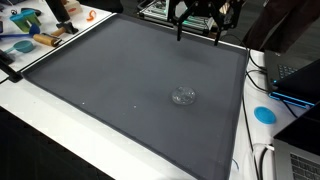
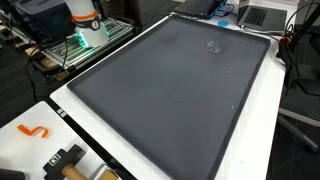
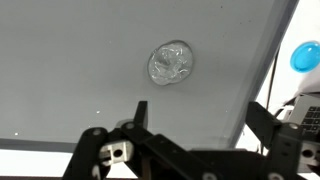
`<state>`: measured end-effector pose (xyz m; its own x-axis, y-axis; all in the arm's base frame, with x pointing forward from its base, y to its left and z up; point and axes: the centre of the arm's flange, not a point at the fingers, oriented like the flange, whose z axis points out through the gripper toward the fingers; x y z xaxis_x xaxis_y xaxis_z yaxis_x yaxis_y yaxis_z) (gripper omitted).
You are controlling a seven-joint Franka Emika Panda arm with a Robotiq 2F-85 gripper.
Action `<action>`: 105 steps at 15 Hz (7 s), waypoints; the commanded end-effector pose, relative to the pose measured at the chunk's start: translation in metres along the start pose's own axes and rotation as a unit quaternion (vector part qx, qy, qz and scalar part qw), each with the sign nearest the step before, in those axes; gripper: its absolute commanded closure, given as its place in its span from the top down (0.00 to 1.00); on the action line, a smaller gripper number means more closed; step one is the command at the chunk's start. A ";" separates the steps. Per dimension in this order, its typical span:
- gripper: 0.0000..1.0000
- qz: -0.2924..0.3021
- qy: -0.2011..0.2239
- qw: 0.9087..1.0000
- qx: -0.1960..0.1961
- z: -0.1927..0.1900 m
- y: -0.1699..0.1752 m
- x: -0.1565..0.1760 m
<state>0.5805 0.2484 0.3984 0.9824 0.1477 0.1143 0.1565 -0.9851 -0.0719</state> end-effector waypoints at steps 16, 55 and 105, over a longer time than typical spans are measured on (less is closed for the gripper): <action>1.00 -0.047 0.047 0.986 0.152 0.024 0.101 -0.052; 1.00 0.023 0.002 0.997 -0.071 0.041 -0.047 0.025; 1.00 -0.120 0.002 0.977 -0.178 0.077 -0.101 -0.020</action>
<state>0.5533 0.3711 0.3218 0.9020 0.4284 0.0538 0.3799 -0.8467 0.3725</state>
